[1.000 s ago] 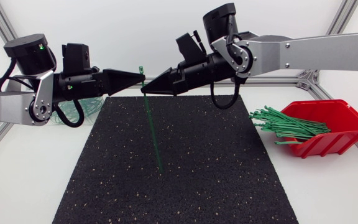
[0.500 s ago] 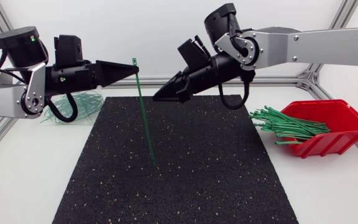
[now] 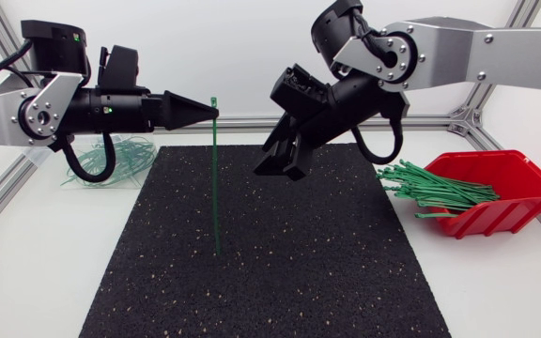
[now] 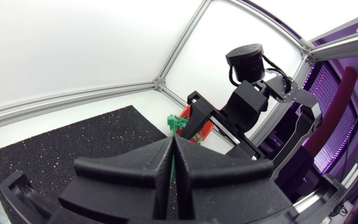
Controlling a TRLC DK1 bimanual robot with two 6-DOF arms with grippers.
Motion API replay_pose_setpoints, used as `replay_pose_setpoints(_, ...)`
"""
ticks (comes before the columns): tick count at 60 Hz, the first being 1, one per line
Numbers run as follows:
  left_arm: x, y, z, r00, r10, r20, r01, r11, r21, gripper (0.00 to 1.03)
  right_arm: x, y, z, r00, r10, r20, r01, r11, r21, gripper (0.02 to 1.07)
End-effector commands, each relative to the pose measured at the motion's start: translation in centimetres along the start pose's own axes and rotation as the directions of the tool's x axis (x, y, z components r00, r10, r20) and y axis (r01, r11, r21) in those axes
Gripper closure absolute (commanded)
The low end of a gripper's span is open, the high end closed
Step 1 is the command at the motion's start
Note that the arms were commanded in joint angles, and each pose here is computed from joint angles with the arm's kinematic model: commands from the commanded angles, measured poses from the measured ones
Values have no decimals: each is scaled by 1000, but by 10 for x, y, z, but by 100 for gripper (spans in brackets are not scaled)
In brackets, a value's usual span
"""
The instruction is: Take a green cable tie from the red box, thread the tail through the head to close it, then place it in the transparent bin on the left.
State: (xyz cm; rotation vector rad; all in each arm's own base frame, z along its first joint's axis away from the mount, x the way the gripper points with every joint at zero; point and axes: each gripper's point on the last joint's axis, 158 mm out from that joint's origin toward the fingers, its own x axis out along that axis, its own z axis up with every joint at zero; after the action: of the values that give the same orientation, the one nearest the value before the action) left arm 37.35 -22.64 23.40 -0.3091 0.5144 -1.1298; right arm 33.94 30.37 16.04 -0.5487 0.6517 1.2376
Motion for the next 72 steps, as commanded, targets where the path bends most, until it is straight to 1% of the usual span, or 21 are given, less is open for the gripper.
replay_pose_setpoints(1,-4,-13,25,1000,4,21,-6,996,84,100,1,11,-11,998,3,-59,-5,999,-38,18)
replay_pose_setpoints(5,-3,-11,30,1000,7,12,-8,998,68,100,4,11,-20,992,-2,-123,-1,1000,-26,18)
replay_pose_setpoints(11,-1,-4,33,1000,14,1,-14,999,45,100,9,15,-26,985,-8,-169,0,999,-47,18)
replay_pose_setpoints(13,-1,-2,34,1000,16,-2,-16,999,40,100,11,15,-31,980,-28,-196,16,998,-62,13)
replay_pose_setpoints(18,2,5,32,1000,20,-15,-20,1000,16,100,15,13,-37,970,-64,-234,45,995,-88,8)
replay_pose_setpoints(23,4,9,30,999,23,-26,-23,1000,-3,100,16,9,-42,958,-108,-265,77,989,-123,7)
replay_pose_setpoints(32,5,12,31,999,24,-40,-24,1000,-20,100,15,-8,-41,938,-222,-267,175,967,-188,7)
replay_pose_setpoints(35,6,12,31,999,23,-45,-24,999,-27,100,15,-13,-39,924,-280,-259,224,948,-227,6)
replay_pose_setpoints(42,10,10,29,997,16,-70,-18,999,-30,100,18,-16,-45,889,-369,-271,270,901,-341,6)
replay_pose_setpoints(51,14,18,19,994,12,-110,-16,999,-34,100,24,-24,-48,878,-388,-281,258,877,-406,6)
replay_pose_setpoints(54,16,22,16,992,8,-122,-12,1000,-27,100,24,-31,-46,870,-410,-275,270,861,-431,6)
replay_pose_setpoints(60,20,28,11,991,-14,-134,9,999,-37,100,28,-42,-41,848,-467,-252,301,815,-496,6)
replay_pose_setpoints(66,24,32,9,989,-37,-142,32,999,-36,100,38,-41,-38,838,-493,-232,300,773,-560,7)
replay_pose_setpoints(72,26,36,8,988,-49,-148,44,998,-37,100,51,-34,-36,829,-521,-202,291,711,-640,7)
